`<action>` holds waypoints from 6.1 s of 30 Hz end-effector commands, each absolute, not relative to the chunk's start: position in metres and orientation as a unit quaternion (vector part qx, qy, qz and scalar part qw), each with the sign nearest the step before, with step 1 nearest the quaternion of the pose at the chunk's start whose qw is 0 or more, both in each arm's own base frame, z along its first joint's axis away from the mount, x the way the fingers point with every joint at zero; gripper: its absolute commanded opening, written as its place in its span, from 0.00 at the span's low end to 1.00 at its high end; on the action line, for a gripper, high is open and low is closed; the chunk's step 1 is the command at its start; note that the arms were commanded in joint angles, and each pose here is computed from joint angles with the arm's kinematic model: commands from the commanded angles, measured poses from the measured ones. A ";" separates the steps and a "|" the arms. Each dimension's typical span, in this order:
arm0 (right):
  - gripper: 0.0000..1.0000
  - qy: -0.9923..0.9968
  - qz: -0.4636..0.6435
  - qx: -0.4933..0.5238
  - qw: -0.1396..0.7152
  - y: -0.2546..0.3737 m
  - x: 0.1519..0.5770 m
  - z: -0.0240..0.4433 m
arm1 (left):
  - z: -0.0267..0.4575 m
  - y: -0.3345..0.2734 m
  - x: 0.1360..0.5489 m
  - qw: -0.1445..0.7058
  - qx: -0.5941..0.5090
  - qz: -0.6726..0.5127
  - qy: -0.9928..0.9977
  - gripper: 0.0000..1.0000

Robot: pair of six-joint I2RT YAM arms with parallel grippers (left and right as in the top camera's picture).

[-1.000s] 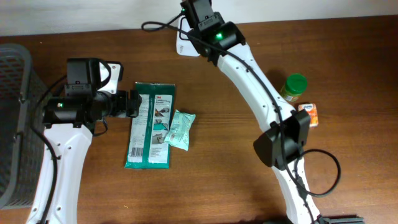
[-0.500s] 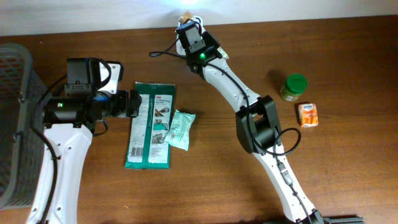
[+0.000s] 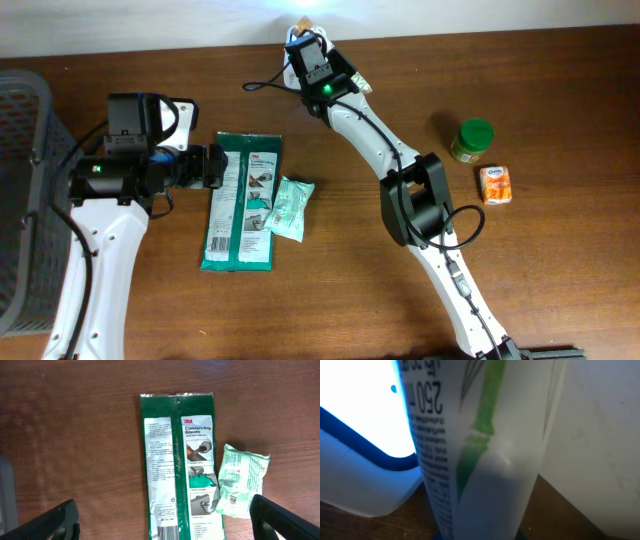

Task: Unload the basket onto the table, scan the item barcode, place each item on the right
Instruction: 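Lift the white tube and hold it up to the scanner, then lower the white tube onto the table's right side and release, then reach the right gripper to the light-green wipes pouch and grasp it, then lift the wipes pouch with the right gripper toward the scanner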

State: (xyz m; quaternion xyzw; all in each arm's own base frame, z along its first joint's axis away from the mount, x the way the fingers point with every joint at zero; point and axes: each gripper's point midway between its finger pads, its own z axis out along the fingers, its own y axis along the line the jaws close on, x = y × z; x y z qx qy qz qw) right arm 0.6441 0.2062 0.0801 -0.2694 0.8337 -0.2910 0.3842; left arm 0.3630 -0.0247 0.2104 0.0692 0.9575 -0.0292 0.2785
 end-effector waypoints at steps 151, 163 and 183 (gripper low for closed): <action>0.57 0.971 0.228 0.027 0.058 0.175 0.404 0.072 | 0.212 -0.024 0.364 0.281 0.077 -0.026 0.956 0.99; 0.61 0.958 0.287 0.005 0.007 0.194 0.364 0.031 | 0.212 -0.024 0.364 0.281 0.077 -0.026 0.956 0.99; 0.04 0.917 0.357 0.023 0.177 0.199 0.366 0.293 | 0.212 -0.024 0.364 0.281 0.077 -0.026 0.956 0.99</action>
